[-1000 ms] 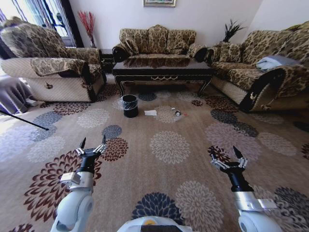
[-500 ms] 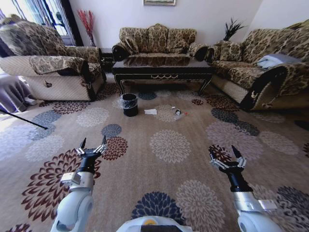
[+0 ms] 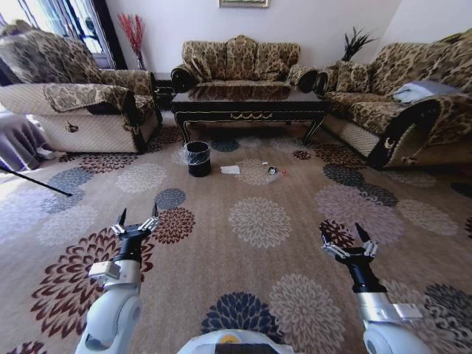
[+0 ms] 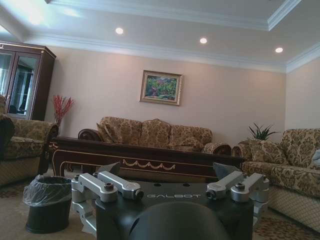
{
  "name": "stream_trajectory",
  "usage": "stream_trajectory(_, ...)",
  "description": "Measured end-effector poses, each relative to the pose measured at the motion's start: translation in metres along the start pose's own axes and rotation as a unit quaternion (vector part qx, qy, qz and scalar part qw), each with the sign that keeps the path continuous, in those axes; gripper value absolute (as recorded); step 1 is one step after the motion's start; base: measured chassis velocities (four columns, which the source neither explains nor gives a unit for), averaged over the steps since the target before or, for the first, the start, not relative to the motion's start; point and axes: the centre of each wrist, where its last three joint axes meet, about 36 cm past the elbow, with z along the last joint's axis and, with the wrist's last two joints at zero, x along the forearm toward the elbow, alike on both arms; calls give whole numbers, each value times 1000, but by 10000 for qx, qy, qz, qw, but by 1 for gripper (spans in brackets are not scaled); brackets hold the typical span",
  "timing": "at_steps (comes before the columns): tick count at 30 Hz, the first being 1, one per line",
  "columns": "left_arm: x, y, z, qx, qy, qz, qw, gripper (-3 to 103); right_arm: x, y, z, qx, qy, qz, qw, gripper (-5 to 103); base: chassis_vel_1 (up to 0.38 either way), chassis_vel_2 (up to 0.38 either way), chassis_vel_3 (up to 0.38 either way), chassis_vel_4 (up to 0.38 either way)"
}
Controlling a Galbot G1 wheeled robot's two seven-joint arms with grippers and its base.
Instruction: Move to the front of the table and pick up the trash from the floor, then place it into the trash bin.
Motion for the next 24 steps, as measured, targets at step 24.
stream_trajectory(24, -13, 15, 2, -227, -382, 1753, 9835, 100, -1, 5, 6, -46, -40, 36, 10000, 100, -225, 212, 225, -211)
